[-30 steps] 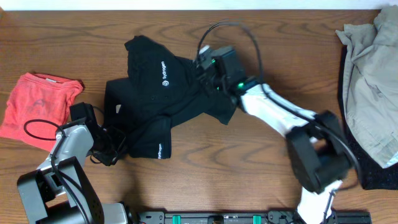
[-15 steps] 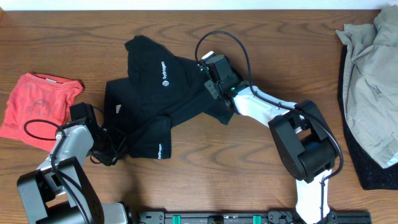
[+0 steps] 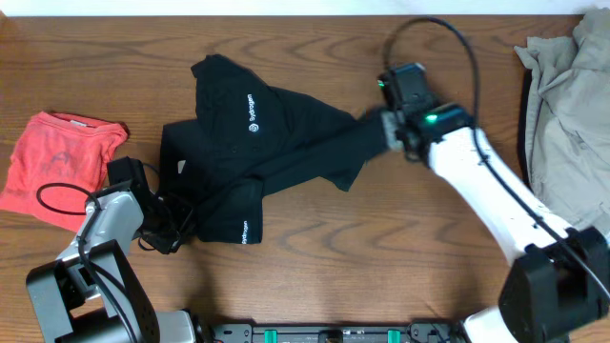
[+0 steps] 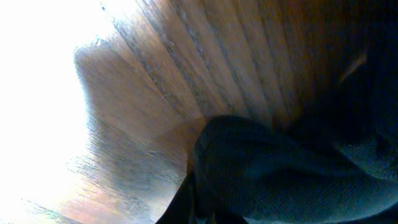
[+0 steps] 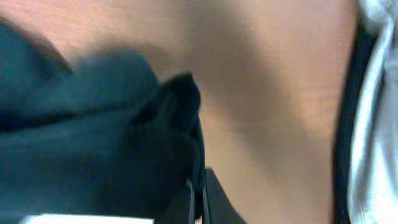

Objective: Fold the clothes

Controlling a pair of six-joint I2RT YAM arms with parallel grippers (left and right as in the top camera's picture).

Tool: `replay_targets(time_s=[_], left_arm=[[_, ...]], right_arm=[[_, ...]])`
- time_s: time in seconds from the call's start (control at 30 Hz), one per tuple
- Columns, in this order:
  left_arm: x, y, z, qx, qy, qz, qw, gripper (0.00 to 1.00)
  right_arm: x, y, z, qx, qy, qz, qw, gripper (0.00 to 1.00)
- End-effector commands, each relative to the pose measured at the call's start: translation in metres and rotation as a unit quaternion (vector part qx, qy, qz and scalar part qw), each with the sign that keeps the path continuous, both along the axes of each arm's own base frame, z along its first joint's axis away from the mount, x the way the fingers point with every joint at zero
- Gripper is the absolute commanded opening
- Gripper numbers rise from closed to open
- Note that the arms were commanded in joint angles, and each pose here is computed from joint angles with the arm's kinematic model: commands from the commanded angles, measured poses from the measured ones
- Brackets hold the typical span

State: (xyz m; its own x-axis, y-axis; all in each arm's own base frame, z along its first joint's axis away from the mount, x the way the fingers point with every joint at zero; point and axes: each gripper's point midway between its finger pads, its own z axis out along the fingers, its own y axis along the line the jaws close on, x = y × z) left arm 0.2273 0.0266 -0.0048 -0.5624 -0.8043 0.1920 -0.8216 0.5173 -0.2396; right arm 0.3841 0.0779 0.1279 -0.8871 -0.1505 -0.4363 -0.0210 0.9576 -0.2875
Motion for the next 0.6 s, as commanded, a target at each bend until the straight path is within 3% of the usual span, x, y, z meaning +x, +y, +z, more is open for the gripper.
replay_targets(time_s=[0.0, 0.1, 0.13, 0.2, 0.23, 0.5, 0.57], left_arm=[[-0.004, 0.002, -0.001, 0.007, 0.003, -0.007, 1.000, 0.06], [-0.004, 0.002, -0.001, 0.007, 0.003, -0.007, 1.000, 0.06], [-0.004, 0.002, -0.001, 0.007, 0.003, -0.007, 1.000, 0.06], [-0.004, 0.002, -0.001, 0.007, 0.003, -0.007, 1.000, 0.07], [-0.004, 0.002, -0.001, 0.007, 0.003, -0.007, 1.000, 0.06], [-0.007, 0.001, -0.001, 0.004, 0.010, -0.007, 1.000, 0.06], [-0.011, -0.001, -0.001, 0.002, 0.017, -0.007, 1.000, 0.06]], right_arm=[[-0.038, -0.023, -0.025, 0.023, 0.087, -0.083, 0.993, 0.01], [-0.076, -0.045, -0.038, 0.006, 0.165, -0.117, 0.979, 0.01], [-0.084, -0.051, -0.042, 0.000, 0.180, -0.123, 0.976, 0.06], [-0.097, -0.062, -0.049, -0.007, 0.204, -0.137, 0.969, 0.27], [-0.102, -0.067, -0.053, -0.009, 0.212, -0.144, 0.967, 0.33], [-0.117, -0.073, -0.074, 0.049, 0.239, -0.183, 0.952, 0.37], [-0.117, -0.067, -0.076, 0.073, 0.246, -0.183, 0.949, 0.43]])
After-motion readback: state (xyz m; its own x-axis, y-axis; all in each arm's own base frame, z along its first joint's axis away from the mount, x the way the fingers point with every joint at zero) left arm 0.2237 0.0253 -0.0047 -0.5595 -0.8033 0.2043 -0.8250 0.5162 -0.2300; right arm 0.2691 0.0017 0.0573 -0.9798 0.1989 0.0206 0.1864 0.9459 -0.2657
